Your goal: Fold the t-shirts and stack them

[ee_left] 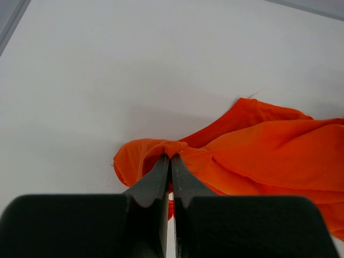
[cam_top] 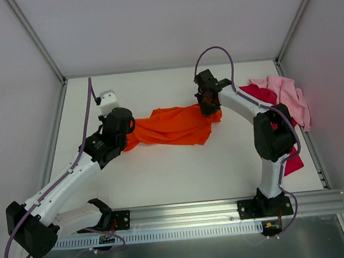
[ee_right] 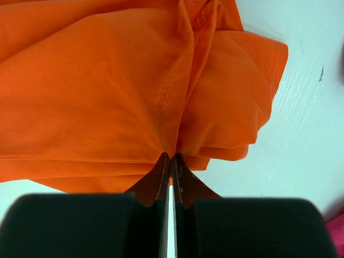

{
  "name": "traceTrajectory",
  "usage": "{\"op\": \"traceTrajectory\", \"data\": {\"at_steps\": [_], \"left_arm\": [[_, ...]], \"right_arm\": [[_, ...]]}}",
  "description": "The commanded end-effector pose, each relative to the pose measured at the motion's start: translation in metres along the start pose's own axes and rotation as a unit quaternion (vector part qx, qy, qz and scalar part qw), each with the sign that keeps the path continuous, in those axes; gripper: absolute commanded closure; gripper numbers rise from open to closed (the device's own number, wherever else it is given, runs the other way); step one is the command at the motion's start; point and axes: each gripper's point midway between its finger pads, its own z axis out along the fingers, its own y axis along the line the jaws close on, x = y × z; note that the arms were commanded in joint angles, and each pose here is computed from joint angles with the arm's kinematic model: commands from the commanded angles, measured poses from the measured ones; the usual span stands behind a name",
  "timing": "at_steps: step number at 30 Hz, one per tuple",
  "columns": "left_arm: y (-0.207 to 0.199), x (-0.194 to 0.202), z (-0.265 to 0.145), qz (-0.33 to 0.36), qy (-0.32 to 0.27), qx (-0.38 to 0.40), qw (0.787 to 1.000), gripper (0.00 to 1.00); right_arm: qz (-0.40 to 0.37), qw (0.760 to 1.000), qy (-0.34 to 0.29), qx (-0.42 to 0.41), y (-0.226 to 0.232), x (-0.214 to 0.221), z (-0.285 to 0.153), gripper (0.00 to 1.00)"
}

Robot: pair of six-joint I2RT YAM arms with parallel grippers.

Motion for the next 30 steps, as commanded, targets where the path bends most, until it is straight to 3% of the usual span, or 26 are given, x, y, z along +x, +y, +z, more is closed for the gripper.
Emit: {"op": "traceTrajectory", "data": {"at_steps": [1,5,11,18,30], "left_arm": [[0.000,-0.006,-0.003,-0.019,-0.010,0.005,1.000,1.00],[-0.002,-0.005,-0.001,-0.018,-0.007,0.008,1.000,1.00],[-0.004,-0.003,0.002,-0.015,-0.004,0.007,1.000,1.00],[-0.006,-0.001,0.003,-0.012,-0.002,0.007,1.000,1.00],[-0.002,-0.002,0.002,-0.016,-0.005,-0.002,1.000,1.00]], "right_arm": [[0.004,1.000,0.002,-0.002,-0.001,-0.001,0.000,0.99],[-0.001,1.000,-0.009,-0.008,0.002,-0.007,-0.007,0.99],[0.012,0.996,-0.087,-0.028,0.005,-0.040,-0.061,0.99],[0.022,0.991,-0.133,-0.016,-0.003,-0.066,-0.113,0.99],[0.027,0.988,-0.151,0.021,-0.027,-0.071,-0.137,0.99]]}}
